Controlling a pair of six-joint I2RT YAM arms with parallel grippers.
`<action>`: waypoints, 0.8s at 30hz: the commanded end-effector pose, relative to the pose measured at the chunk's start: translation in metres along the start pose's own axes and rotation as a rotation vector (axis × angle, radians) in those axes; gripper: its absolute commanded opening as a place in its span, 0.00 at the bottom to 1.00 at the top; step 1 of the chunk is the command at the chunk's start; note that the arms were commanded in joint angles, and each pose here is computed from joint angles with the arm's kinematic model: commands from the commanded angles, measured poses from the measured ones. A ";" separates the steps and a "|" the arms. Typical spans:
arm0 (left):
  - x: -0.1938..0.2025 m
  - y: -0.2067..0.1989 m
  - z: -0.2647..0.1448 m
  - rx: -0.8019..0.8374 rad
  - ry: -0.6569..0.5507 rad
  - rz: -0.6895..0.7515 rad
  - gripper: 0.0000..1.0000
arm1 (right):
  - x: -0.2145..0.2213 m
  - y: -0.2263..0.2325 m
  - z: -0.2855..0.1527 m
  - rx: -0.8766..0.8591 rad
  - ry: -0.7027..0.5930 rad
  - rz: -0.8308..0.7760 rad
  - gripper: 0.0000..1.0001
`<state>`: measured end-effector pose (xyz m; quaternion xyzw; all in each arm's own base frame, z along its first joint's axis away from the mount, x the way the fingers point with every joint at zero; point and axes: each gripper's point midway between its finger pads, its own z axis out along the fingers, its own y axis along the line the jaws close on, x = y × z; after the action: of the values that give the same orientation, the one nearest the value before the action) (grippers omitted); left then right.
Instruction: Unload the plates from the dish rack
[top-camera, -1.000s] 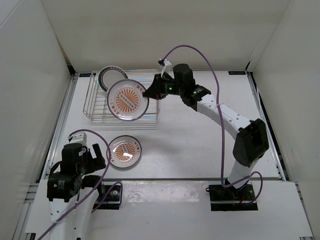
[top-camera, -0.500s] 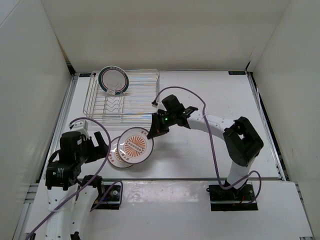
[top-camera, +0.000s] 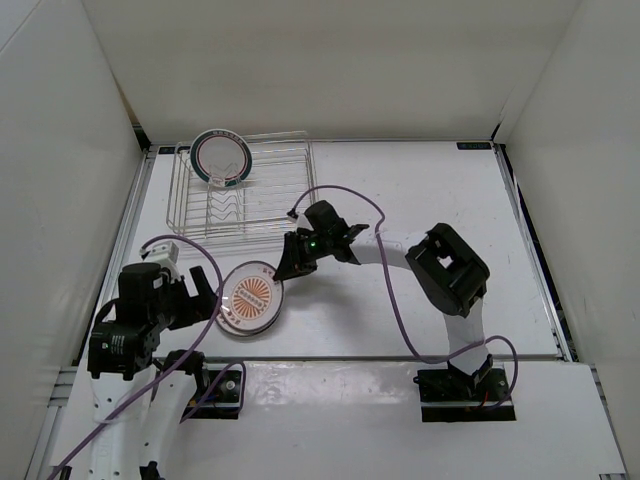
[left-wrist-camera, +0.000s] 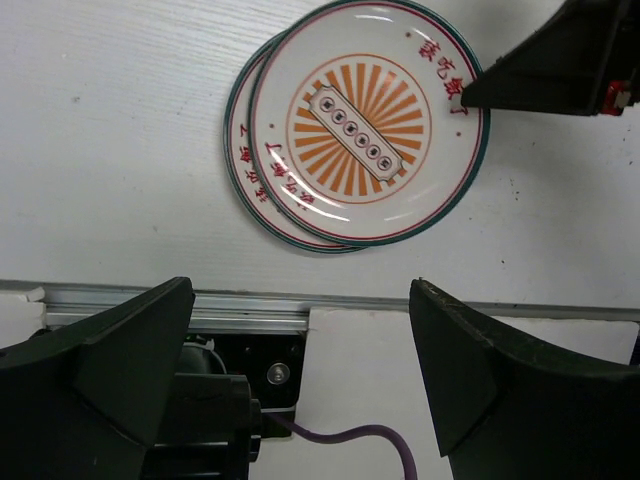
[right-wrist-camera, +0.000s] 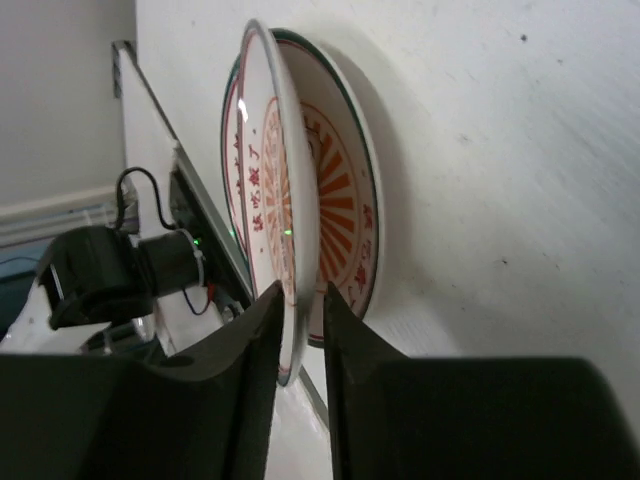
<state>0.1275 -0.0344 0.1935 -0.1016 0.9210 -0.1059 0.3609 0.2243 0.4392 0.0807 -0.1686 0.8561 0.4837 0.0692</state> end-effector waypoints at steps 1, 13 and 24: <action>0.011 -0.005 -0.002 0.031 0.031 -0.020 1.00 | -0.010 0.019 0.005 -0.051 0.013 0.017 0.27; 0.014 -0.003 0.018 0.025 0.050 -0.048 1.00 | 0.008 0.025 -0.045 0.078 0.037 -0.044 0.44; -0.001 -0.007 0.027 -0.021 0.124 -0.114 1.00 | -0.140 -0.005 -0.189 0.764 -0.360 -0.131 0.64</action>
<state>0.1353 -0.0423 0.1675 -0.1385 0.9328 -0.1224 0.3094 0.3191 0.3777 0.2253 -0.1402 0.8998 0.3046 0.2792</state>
